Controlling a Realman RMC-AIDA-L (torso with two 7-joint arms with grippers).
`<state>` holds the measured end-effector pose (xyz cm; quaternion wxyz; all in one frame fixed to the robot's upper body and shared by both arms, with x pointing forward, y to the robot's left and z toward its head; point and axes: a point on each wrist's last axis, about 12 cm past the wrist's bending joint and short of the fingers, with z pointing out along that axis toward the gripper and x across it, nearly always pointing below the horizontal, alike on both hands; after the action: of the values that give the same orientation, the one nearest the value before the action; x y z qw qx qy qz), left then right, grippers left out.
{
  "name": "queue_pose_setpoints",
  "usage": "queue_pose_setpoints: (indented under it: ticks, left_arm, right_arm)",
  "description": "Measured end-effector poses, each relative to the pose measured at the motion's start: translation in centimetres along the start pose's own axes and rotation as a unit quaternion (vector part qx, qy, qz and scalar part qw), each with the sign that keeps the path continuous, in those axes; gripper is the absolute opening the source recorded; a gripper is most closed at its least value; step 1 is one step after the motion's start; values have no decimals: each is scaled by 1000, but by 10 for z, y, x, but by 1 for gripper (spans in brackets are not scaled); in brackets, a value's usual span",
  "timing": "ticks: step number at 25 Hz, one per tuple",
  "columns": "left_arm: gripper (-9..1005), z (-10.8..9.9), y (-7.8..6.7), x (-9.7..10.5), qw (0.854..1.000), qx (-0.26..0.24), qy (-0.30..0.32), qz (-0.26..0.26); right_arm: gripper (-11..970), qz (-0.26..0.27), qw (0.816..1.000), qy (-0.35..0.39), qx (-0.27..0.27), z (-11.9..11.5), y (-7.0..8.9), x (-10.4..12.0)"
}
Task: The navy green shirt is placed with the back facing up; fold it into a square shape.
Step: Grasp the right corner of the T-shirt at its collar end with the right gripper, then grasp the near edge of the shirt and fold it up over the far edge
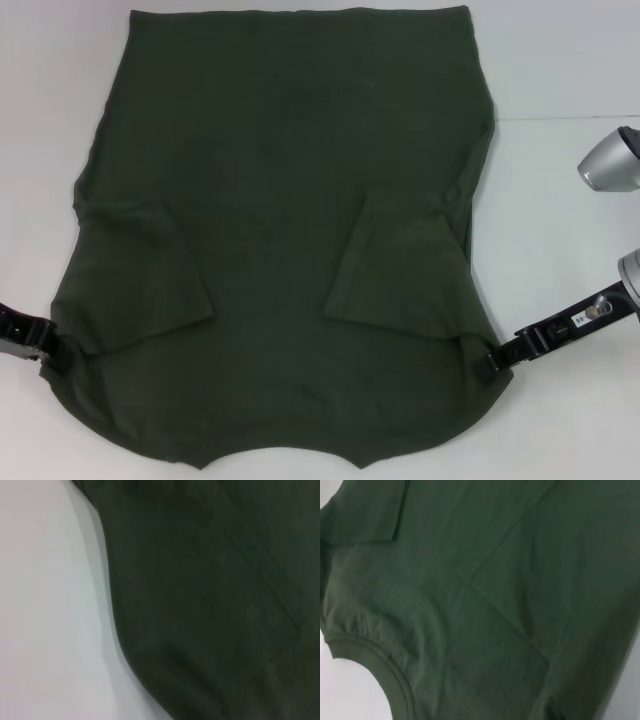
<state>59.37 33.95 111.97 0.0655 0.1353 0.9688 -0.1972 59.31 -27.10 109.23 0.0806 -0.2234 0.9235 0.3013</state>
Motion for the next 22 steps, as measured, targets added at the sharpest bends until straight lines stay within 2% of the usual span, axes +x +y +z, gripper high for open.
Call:
queue_pose_setpoints:
  ticks: [9, 15, 20, 22]
  left_arm:
    - [37, -2, 1, -1, 1000, -3, -2, 1]
    - [37, -2, 1, -2, 1000, -4, -3, 1]
    - [37, -3, 2, -1, 1000, -4, -3, 4]
    - [38, -4, 2, 0, 1000, -4, -3, 6]
  right_arm:
    - [399, -14, 1000, 1, 0, 1, 1, -1]
    - [160, -20, 1000, -2, 1, 0, 1, -2]
    - [80, -23, 1000, -2, 6, -3, -1, -4]
    - [80, -24, 1000, 0, 9, -6, -2, -4]
